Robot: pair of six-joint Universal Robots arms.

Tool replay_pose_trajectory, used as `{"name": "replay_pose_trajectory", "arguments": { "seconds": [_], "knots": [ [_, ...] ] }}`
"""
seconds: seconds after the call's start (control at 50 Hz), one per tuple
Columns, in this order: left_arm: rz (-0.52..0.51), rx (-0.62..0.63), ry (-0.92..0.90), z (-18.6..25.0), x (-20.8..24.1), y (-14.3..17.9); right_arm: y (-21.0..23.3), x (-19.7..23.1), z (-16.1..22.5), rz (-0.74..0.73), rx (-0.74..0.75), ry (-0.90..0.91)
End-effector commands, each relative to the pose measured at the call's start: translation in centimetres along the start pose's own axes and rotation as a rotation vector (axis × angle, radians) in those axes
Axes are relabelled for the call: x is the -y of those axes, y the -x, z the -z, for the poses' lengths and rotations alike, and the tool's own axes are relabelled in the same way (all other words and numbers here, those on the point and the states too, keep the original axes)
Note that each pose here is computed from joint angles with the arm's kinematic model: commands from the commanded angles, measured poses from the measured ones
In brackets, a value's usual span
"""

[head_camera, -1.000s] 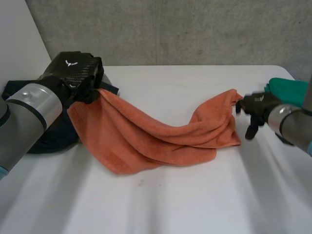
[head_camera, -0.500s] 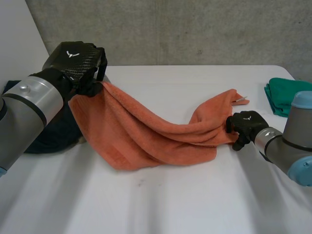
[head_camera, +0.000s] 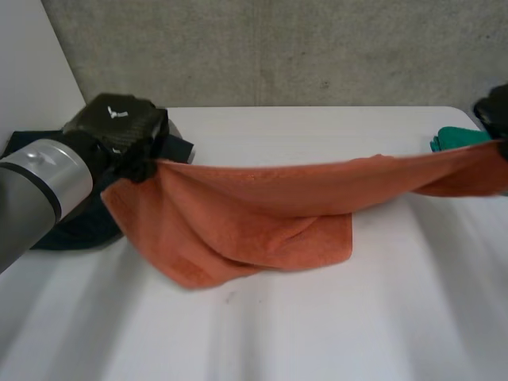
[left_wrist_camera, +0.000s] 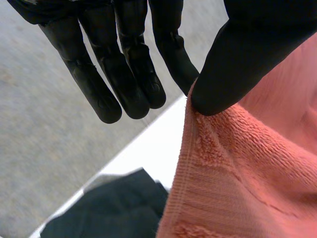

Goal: Fold the laundry.

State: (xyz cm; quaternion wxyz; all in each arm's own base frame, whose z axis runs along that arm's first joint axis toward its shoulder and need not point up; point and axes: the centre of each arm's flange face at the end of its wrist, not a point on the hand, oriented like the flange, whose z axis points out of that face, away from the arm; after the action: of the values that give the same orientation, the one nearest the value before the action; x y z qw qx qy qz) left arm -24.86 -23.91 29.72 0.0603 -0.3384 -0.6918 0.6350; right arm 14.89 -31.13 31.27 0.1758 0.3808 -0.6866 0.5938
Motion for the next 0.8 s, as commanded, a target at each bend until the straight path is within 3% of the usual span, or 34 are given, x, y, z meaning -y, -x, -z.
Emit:
{"name": "replay_pose_trajectory", "arguments": {
  "seconds": [0.02, 0.14, 0.22, 0.3, 0.34, 0.38, 0.46, 0.6, 0.72, 0.8],
  "knots": [
    [-0.103, -0.084, 0.151, -1.6, -2.6, -0.8, 0.8, 0.5, 2.3, 0.134, 0.163, 0.078],
    [-0.116, -0.088, 0.153, -5.3, -3.6, -0.6, 1.8, -1.3, -1.9, 0.134, 0.155, 0.112],
    [-0.179, -0.021, 0.02, -8.2, -1.6, 0.8, 1.5, -1.5, -5.7, 0.149, 0.066, 0.09],
    [-0.28, 0.142, -0.253, -10.4, 3.6, 3.8, -0.9, 1.7, -9.2, 0.128, -0.131, -0.062],
    [-0.307, 0.264, -0.449, -10.5, 7.9, 5.8, -3.6, 4.3, -10.5, 0.049, -0.291, -0.211],
    [-0.285, 0.35, -0.618, -9.9, 11.5, 7.1, -6.6, 6.9, -10.8, -0.047, -0.444, -0.381],
    [-0.196, 0.407, -0.79, -8.3, 15.4, 8.3, -10.1, 9.7, -9.9, -0.183, -0.6, -0.63],
    [-0.088, 0.355, -0.712, -8.2, 14.4, 8.1, -11.0, 11.0, -7.7, -0.201, -0.656, -0.746],
    [-0.034, 0.358, -0.502, -9.2, 9.4, 8.3, -9.0, 9.0, -7.2, -0.204, -0.563, -0.697],
    [-0.01, 0.302, -0.346, -9.6, 5.0, 6.5, -6.8, 6.0, -8.1, -0.211, -0.466, -0.613]
  ]
}}
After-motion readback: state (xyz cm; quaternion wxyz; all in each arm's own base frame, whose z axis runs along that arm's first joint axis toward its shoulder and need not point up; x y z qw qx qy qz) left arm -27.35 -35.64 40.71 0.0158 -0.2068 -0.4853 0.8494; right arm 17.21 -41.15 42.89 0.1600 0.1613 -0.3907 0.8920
